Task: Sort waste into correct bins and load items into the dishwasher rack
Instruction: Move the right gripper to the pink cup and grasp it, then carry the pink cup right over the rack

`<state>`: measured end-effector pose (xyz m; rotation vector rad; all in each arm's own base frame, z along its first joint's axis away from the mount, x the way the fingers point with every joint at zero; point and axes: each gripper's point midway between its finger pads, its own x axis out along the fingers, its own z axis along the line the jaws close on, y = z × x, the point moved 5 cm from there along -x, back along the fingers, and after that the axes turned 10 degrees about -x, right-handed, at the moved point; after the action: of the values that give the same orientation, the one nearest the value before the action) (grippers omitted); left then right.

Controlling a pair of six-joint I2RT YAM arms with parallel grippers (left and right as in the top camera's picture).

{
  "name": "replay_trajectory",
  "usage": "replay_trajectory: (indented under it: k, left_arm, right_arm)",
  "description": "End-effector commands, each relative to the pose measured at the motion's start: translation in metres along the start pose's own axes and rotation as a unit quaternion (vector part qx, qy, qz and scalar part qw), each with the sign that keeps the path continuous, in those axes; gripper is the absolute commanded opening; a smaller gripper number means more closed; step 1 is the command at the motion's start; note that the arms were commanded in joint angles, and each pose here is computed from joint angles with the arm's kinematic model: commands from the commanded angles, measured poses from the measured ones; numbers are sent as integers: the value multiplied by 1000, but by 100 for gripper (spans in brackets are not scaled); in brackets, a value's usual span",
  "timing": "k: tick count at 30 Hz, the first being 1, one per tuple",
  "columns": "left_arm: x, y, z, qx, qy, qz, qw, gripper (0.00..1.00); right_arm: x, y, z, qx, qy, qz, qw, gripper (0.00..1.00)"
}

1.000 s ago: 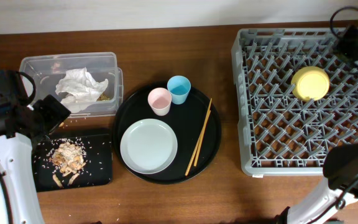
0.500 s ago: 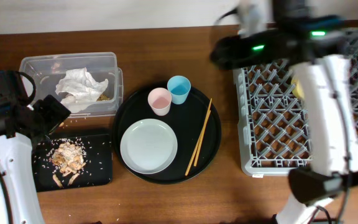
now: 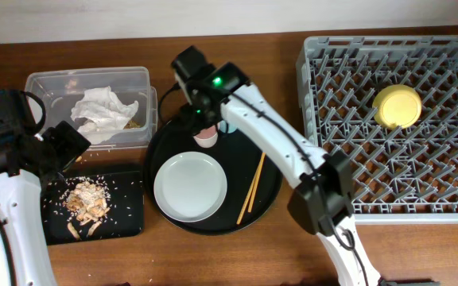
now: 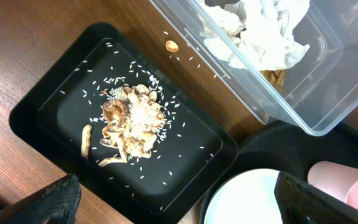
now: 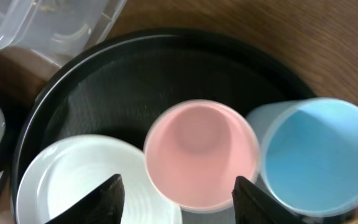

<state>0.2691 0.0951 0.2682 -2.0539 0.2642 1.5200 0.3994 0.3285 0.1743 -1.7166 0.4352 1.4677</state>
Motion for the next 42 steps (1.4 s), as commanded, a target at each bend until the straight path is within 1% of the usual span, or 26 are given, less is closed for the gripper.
replay_trajectory:
  k: [1,6,9,11,12,15,17,19,21,23,27,30,31,32,34,37,40,42]
  left_arm:
    - [-6,-2,1,0,4,-10,1000,99]
    - [-6,-2,1,0,4,-10,1000,99]
    - [-6,-2,1,0,4,-10,1000,99]
    - [-6,-2,1,0,4,-10,1000,99]
    - [-6,-2,1,0,4,-10,1000,99]
    - [-6,-2,1,0,4,-10,1000,99]
    - [-6,-2,1,0,4,-10,1000,99]
    - [-6,-2,1,0,4,-10,1000,99]
    - [-6,-2,1,0,4,-10,1000,99]
    - [-6,-2,1,0,4,-10,1000,99]
    - [-6,-2,1,0,4,-10,1000,99]
    - [-6,-2,1,0,4,-10,1000,99]
    - [-6,-2,1,0,4,-10,1000,99]
    - [-6,-2,1,0,4,-10,1000,99]
    - [-6,-2,1,0,4,-10,1000,99]
    - [-6,-2,1,0,4,-10,1000,99]
    - [-6,-2,1,0,4,-10,1000,99]
    - [-6,-2,1,0,4,-10,1000,99]
  right_arm:
    - [23,2,5,24,39,11,999,57]
    - [50,6,17,16,35,27,999,57]
    - [58,8,22,11,34,33,999,57]
    - [60,8,22,13,36,34,999,49]
    - [60,8,20,14,42,34,998,42]
    - [59,9,19,13,47,36,998,29]
    - [59,9,19,13,46,36,998,22]
    - [59,9,20,15,43,36,998,17]
    - [55,7,25,16,22,33,999,9]
    - [45,2,29,17,3,22,1000,4]
    - [-2,-18,44,15,-61,-27,998,4]
    - [-57,-29,47,14,-90,-69,994,4]
    - [-88,-31,38,20,-85,-88,992,4]
    - [-106,-31,29,25,-82,-99,991,4]
    - [-149,-27,0,38,-67,-126,989,4]
    - [-200,-6,-60,95,-31,-148,984,4]
    - [-234,32,-128,174,11,-143,974,4]
    - [-247,66,-173,235,37,-122,963,4]
